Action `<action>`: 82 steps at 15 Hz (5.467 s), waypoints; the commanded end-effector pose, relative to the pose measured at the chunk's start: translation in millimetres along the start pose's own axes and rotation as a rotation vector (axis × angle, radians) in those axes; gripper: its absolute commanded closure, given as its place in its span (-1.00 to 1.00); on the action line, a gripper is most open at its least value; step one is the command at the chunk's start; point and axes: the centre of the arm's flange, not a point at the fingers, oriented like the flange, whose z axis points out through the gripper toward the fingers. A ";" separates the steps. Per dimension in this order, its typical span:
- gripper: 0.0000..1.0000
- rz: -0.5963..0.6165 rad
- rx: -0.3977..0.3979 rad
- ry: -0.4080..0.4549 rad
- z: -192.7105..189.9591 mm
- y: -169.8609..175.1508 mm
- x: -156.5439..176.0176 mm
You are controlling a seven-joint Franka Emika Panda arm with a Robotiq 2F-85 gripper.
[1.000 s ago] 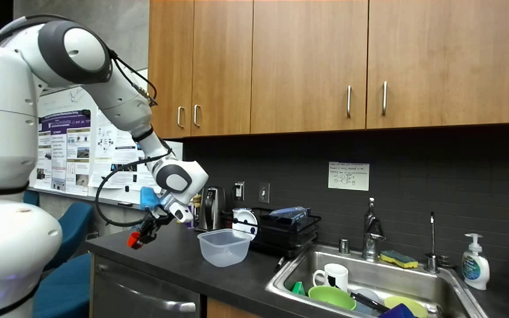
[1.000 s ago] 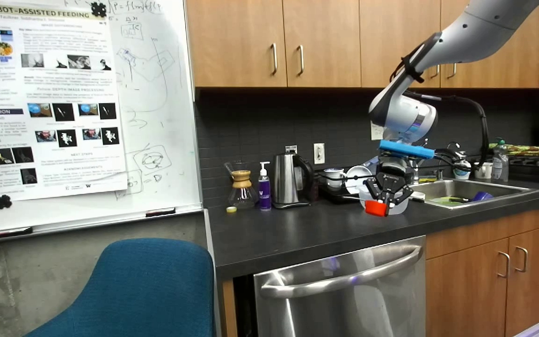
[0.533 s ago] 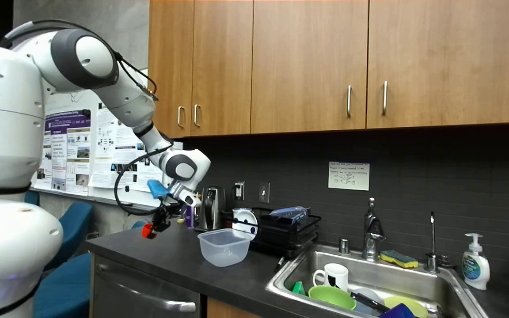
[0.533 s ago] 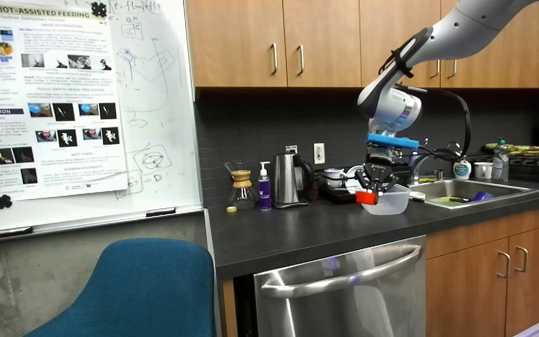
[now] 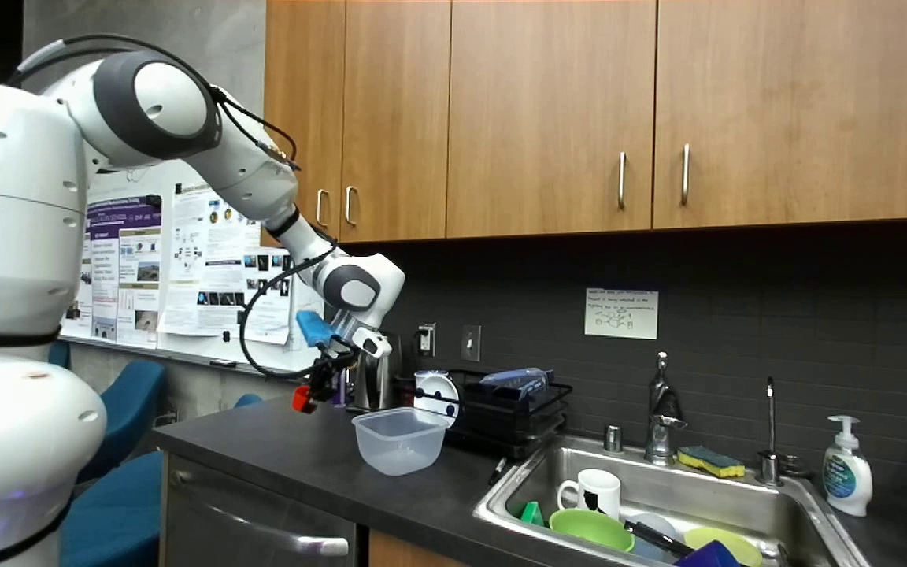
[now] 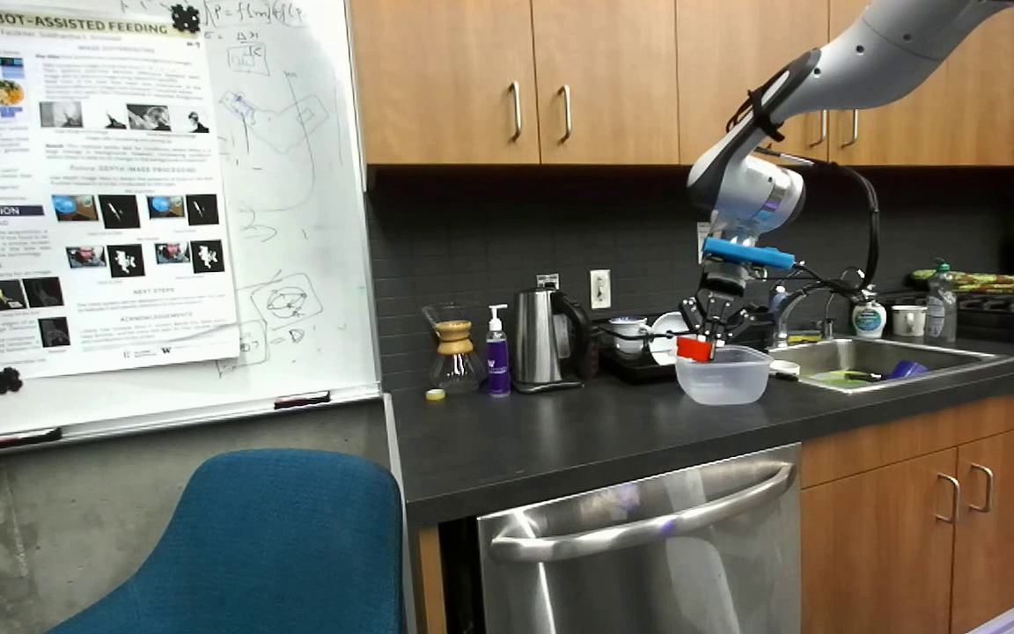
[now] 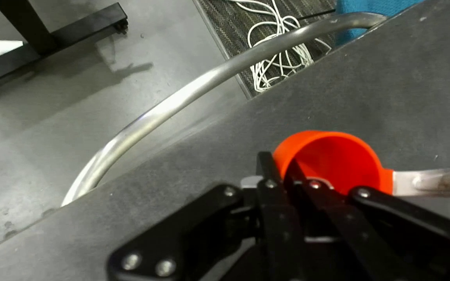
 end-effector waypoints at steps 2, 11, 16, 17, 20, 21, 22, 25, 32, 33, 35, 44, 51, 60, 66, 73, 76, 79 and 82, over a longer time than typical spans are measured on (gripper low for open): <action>0.96 -0.006 0.028 0.000 -14.9 10.1 15.7; 0.96 -0.009 0.018 0.045 -41.2 21.3 39.2; 0.96 -0.023 0.043 0.053 -59.8 12.0 64.2; 0.96 -0.025 0.046 0.053 -63.6 10.7 67.3; 0.96 -0.017 0.052 0.059 -74.3 9.9 77.7; 0.96 -0.011 0.050 0.061 -77.7 10.5 80.0; 0.96 -0.007 0.050 0.061 -81.2 11.7 82.0; 0.96 0.001 0.058 0.067 -92.3 18.7 91.2; 0.96 0.025 0.079 0.085 -136.5 34.4 114.1; 0.96 0.030 0.081 0.085 -141.8 35.1 116.5; 0.96 0.039 0.079 0.084 -147.9 38.3 119.3; 0.86 0.038 0.081 0.100 -144.5 42.5 117.0; 0.86 0.037 0.081 0.099 -145.0 42.2 116.8; 0.86 0.037 0.081 0.098 -144.8 42.0 117.5; 0.96 0.039 0.085 0.096 -143.8 42.2 118.1; 0.96 0.023 0.089 0.091 -141.8 42.5 120.0; 0.96 0.027 0.082 0.086 -140.9 42.9 118.7; 0.96 0.042 0.084 0.090 -140.6 43.9 117.0; 0.27 0.030 0.105 0.125 -140.6 43.7 116.5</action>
